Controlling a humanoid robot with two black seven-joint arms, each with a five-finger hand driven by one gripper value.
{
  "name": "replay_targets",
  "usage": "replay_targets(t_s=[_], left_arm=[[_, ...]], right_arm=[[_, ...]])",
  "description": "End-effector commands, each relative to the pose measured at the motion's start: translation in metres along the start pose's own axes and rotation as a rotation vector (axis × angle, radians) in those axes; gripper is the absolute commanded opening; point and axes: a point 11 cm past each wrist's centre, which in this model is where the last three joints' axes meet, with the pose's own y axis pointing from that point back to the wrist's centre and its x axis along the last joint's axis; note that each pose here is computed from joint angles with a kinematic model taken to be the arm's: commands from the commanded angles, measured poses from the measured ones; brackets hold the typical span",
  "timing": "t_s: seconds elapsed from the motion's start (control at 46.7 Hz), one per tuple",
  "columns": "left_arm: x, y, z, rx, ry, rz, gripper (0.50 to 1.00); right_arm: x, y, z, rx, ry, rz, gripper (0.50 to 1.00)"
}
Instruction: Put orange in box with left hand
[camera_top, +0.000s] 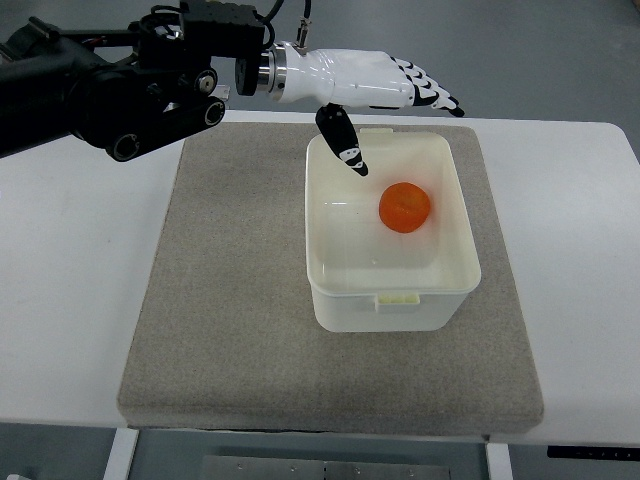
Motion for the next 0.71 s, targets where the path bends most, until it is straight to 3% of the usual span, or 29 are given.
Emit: replay_targets(t_s=[0.0,0.257,0.45,0.686], left_arm=[[0.005,0.014,-0.017,0.057,-0.01,0.009,0.992],[0.001,0.061,-0.081,0.28,-0.007,0.03,0.99],[-0.02,0.106,-0.129,0.476,0.024,0.069,0.99],[-0.08,0.131,-0.15,0.598,0.241,0.226,0.99]], right_arm=[[0.0,0.0,0.0,-0.001,-0.001,0.0,0.926],[0.0,0.0,0.0,-0.001,0.0,-0.001,0.926],[0.0,0.0,0.0,-0.001,-0.001,0.0,0.926],[0.0,0.0,0.0,-0.001,0.0,-0.001,0.926]])
